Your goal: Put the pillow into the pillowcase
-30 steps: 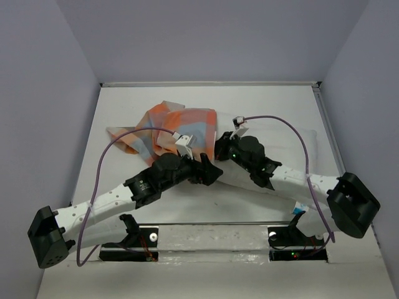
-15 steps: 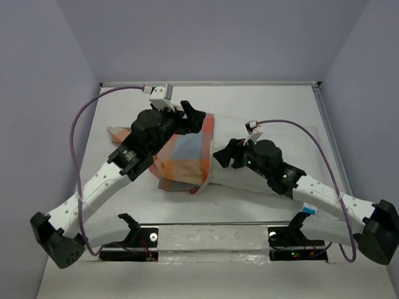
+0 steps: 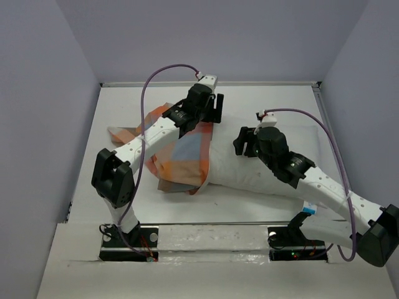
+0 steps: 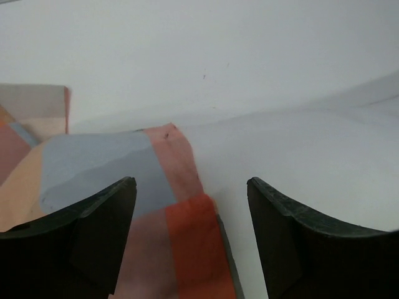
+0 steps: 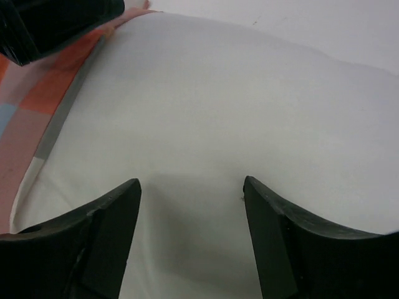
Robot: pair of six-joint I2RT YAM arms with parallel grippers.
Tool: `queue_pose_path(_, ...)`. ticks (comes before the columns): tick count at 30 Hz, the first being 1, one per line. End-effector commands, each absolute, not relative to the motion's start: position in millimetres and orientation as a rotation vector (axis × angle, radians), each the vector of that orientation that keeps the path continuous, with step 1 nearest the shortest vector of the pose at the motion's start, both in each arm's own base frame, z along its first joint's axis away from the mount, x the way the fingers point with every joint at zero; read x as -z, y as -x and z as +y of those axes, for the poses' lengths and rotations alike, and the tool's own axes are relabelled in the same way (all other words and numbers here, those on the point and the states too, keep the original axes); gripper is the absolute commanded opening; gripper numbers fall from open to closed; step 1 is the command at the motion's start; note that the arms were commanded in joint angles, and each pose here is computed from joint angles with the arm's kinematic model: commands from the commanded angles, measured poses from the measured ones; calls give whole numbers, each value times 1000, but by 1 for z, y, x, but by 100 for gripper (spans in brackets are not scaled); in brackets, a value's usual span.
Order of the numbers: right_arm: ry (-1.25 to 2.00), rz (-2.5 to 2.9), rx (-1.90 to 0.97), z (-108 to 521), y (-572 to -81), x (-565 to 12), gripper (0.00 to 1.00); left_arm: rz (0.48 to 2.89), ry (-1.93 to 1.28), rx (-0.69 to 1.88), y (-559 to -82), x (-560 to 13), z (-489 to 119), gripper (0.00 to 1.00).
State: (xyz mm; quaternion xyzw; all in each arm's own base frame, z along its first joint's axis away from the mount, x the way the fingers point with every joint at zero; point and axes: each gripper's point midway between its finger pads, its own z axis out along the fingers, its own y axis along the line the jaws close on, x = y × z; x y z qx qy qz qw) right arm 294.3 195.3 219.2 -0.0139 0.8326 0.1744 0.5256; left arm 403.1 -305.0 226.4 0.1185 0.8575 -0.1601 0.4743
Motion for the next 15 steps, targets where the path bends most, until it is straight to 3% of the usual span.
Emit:
queue_pose_path(1, 36, 1973, -303, 182, -311, -234, 76, 2077, -334, 268, -422, -234, -300, 77)
queue_pose_path(3, 82, 2002, -283, 186, -320, -227, 77, 2081, -341, 235, -427, -230, -299, 69)
queue_pose_path(7, 120, 2035, -260, 192, -335, -219, 82, 2108, -364, 212, -430, -219, -300, 43)
queue_pose_path(12, 203, 2043, -274, 201, -348, -218, 91, 2127, -387, 187, -431, -212, -301, 36)
queue_pose_path(15, 324, 2066, -327, 219, -353, -210, 92, 2135, -409, 214, -433, -208, -307, 14)
